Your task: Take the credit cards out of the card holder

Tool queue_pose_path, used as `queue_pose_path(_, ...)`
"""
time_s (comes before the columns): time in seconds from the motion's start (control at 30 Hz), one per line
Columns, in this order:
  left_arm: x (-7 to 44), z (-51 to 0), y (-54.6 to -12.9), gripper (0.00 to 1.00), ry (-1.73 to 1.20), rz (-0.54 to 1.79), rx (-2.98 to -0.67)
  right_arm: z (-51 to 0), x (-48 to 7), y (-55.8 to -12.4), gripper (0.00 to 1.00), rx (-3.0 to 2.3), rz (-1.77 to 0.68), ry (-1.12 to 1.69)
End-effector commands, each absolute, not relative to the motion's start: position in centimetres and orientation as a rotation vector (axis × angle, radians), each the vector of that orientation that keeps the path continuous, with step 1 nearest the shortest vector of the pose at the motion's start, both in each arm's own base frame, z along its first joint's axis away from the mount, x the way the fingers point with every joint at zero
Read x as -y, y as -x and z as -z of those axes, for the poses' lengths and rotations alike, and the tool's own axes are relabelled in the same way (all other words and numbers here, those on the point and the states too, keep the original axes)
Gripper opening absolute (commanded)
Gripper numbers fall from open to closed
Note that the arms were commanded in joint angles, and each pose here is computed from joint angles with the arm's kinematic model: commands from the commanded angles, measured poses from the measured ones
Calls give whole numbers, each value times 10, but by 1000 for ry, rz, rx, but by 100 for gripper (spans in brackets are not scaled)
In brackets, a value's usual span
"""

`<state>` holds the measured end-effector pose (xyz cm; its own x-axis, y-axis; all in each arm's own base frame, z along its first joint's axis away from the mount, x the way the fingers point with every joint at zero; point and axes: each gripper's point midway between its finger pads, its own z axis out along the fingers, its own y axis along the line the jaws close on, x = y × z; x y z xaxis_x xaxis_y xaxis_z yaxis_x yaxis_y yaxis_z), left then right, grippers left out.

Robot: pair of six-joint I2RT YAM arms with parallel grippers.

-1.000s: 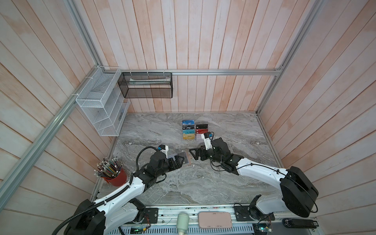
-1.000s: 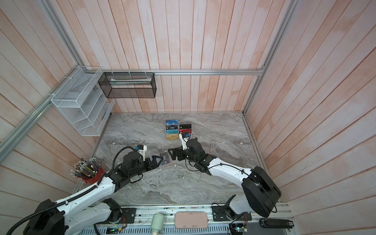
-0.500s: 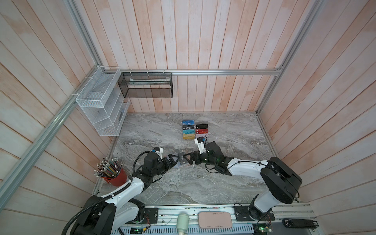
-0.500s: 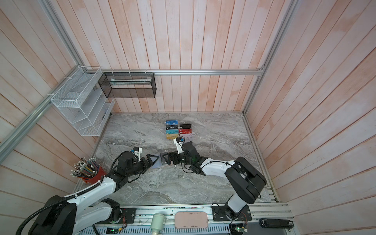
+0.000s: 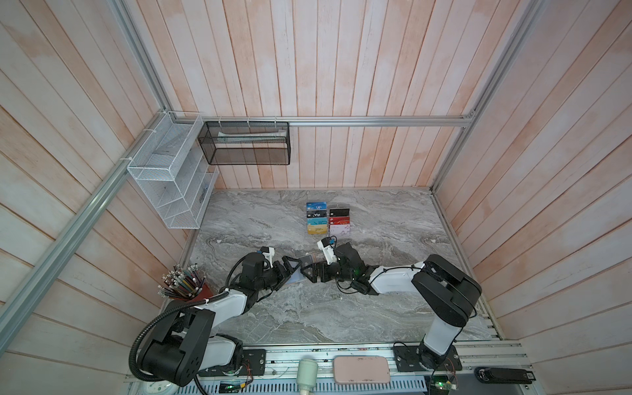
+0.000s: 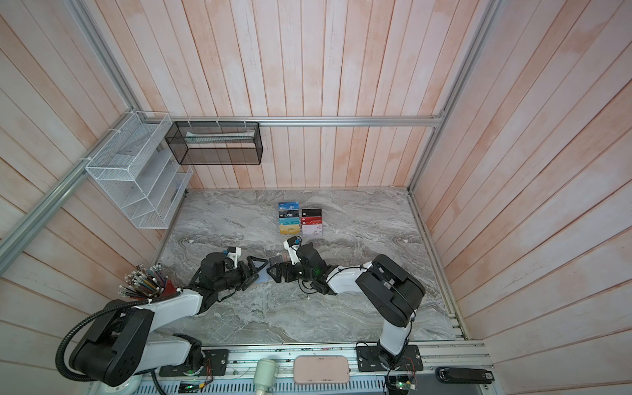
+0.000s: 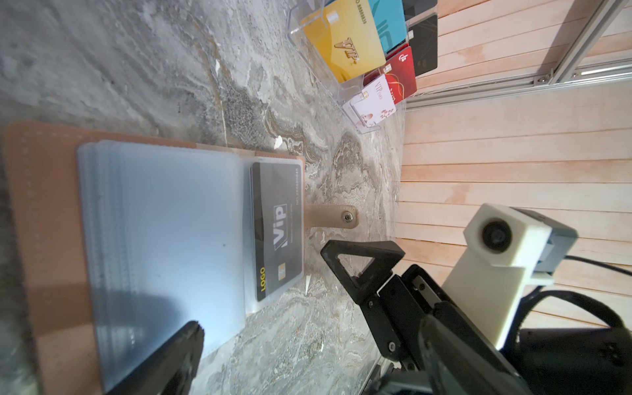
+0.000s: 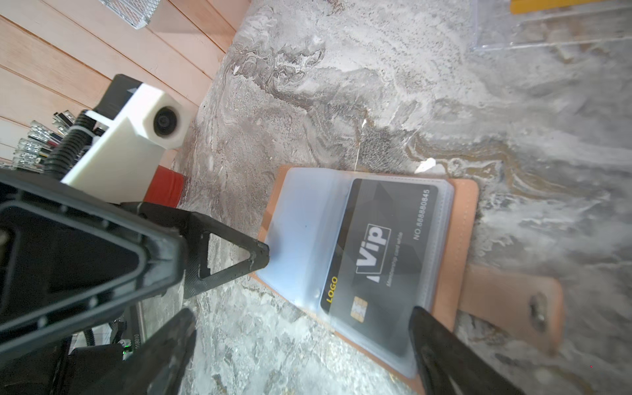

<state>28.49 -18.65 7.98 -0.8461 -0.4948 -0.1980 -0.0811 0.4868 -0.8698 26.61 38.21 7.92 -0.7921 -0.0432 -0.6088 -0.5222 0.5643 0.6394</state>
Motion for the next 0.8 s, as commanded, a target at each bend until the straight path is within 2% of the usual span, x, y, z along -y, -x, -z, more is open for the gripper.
queue_pose_path(0.0,190,-92,-296,100,441,1352,-2259,-73,-385,-264,98,-2261,-1192,449)
queue_pose_path(0.5,179,-74,-299,100,493,1361,-2278,-54,-390,-263,98,-2297,-1192,474)
queue_pose_path(0.77,189,-95,-306,100,441,1457,-2248,-51,-392,-263,98,-2305,-1202,471)
